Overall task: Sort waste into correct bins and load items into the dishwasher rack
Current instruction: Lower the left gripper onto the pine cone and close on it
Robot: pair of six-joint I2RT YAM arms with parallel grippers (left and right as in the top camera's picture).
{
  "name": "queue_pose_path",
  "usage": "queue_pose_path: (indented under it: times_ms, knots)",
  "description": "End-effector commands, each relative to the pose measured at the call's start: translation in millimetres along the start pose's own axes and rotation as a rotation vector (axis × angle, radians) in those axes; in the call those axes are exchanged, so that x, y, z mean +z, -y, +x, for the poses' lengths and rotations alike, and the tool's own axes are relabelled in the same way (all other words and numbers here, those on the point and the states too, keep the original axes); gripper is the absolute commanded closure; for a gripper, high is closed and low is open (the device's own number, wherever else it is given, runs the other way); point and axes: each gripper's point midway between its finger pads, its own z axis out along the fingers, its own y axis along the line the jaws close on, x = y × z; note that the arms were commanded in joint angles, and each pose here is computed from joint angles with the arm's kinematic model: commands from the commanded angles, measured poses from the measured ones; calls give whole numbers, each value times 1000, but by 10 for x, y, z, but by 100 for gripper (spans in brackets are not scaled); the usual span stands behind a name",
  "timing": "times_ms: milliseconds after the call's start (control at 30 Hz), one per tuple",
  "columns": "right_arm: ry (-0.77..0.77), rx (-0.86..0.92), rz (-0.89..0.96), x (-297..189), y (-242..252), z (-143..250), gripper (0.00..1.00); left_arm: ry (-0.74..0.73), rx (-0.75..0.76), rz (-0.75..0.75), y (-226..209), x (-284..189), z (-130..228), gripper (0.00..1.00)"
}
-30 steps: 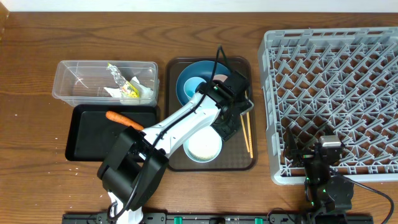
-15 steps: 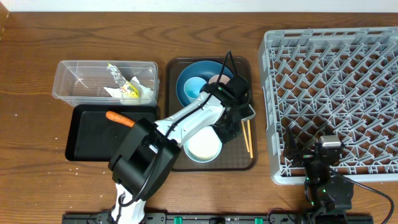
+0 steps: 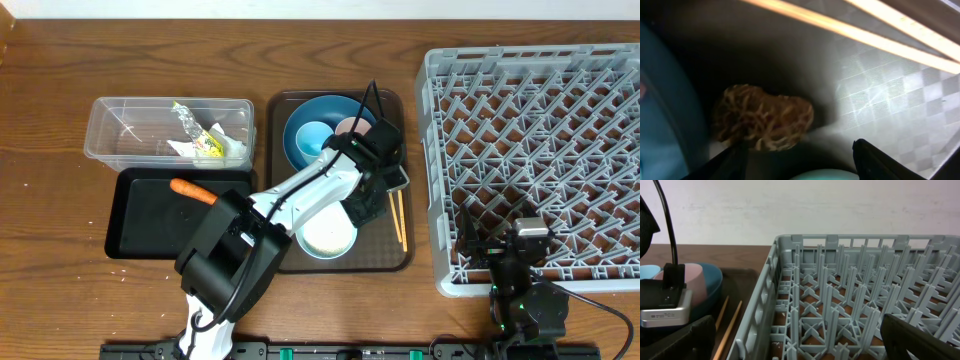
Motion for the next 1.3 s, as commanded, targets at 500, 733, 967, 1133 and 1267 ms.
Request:
queue_pose_path:
  times_ms: [500,733,967,1133,1267]
  knots:
    - [0,-10,27,-3,66,5,1,50,24,-89,-208,-83,-178,32]
    - [0,-10,27,-3,66,5,1,35,22,-125,-267,-86,-152,32]
    - [0,-10,27,-3,66,5,1,66,24,-91,-207,-12,-184,32]
    - [0,-10,27,-2,66,5,1,77,25,-86,-195,43,-179,32]
    - [0,-10,27,-2,66,5,1,73,25,-84,-190,55,-166,32]
